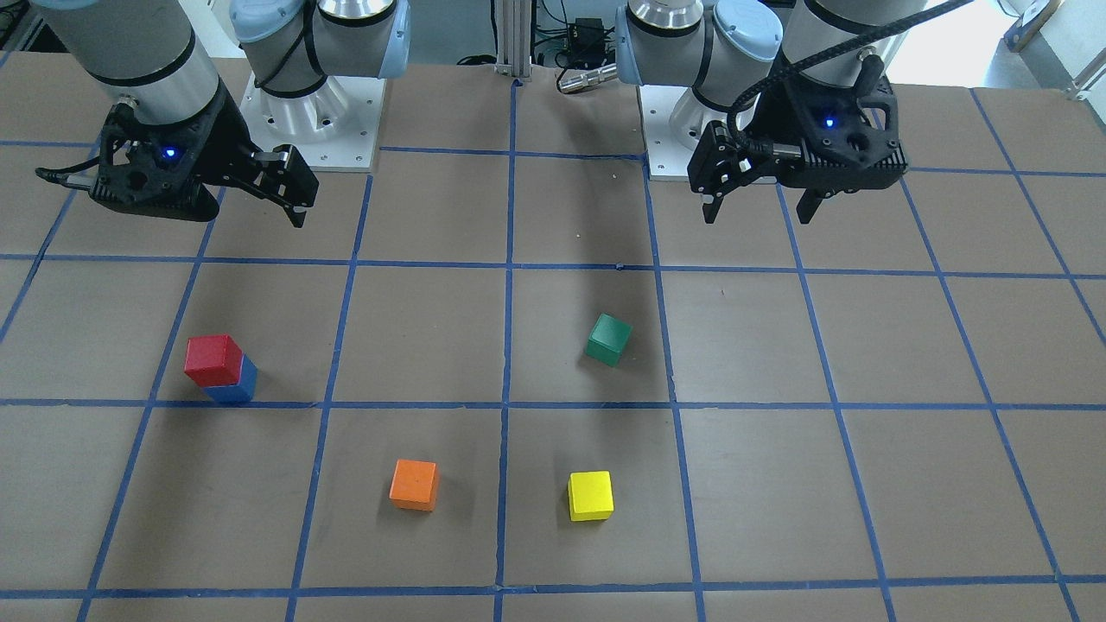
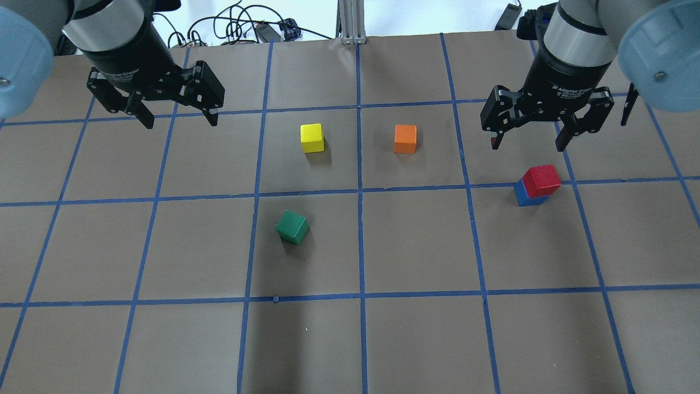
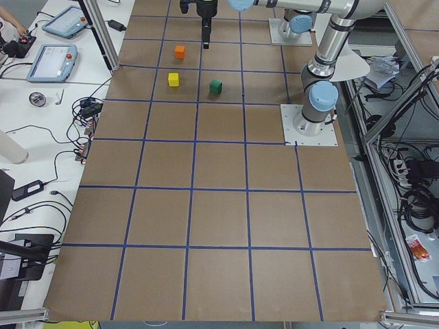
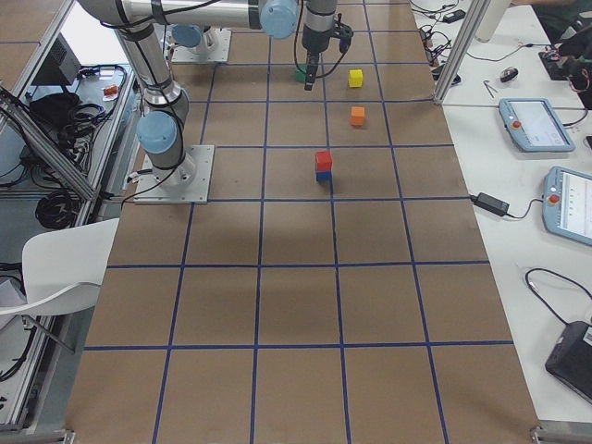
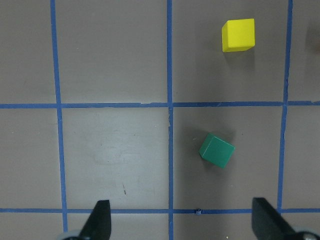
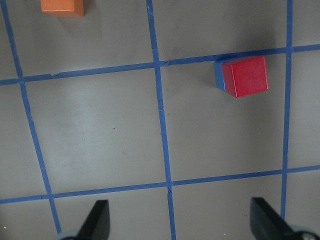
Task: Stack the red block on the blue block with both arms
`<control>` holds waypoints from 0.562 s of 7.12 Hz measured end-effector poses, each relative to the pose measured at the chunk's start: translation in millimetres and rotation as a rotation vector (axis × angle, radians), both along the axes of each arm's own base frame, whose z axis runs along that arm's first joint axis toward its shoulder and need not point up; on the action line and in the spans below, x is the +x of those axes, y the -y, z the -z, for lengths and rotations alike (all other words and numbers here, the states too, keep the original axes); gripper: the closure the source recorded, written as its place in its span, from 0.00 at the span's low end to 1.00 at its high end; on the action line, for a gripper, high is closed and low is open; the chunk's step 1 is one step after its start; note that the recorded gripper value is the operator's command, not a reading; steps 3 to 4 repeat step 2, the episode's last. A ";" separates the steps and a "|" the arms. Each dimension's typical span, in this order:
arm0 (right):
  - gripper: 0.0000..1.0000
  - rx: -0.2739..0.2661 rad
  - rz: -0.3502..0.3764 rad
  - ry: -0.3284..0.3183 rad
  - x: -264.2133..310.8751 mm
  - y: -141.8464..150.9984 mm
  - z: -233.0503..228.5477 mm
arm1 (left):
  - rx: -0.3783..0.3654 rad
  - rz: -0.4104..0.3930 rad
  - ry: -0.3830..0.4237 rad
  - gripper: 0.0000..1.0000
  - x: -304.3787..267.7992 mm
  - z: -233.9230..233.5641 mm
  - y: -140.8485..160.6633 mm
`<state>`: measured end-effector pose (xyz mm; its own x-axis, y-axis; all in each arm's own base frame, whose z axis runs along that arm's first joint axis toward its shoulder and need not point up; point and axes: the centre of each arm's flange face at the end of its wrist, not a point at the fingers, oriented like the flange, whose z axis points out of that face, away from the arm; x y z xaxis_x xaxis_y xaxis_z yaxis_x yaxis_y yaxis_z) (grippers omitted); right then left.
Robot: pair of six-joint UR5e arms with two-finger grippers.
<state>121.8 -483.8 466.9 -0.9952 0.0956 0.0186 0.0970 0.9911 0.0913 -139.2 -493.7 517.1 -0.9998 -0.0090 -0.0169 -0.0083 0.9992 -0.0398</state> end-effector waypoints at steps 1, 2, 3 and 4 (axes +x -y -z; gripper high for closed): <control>0.00 0.000 -0.002 0.002 0.6 -0.2 0.3 | 0.000 0.000 0.000 0.00 0.0 0.0 0.0; 0.00 0.002 -0.002 0.002 0.9 -0.2 1.1 | 0.000 0.000 0.000 0.00 -0.1 0.0 0.0; 0.00 0.002 -0.002 0.002 0.9 -0.2 1.1 | 0.000 0.000 0.000 0.00 -0.1 0.0 0.0; 0.00 0.002 -0.002 0.002 0.9 -0.2 1.1 | 0.000 0.000 0.000 0.00 -0.1 0.0 0.0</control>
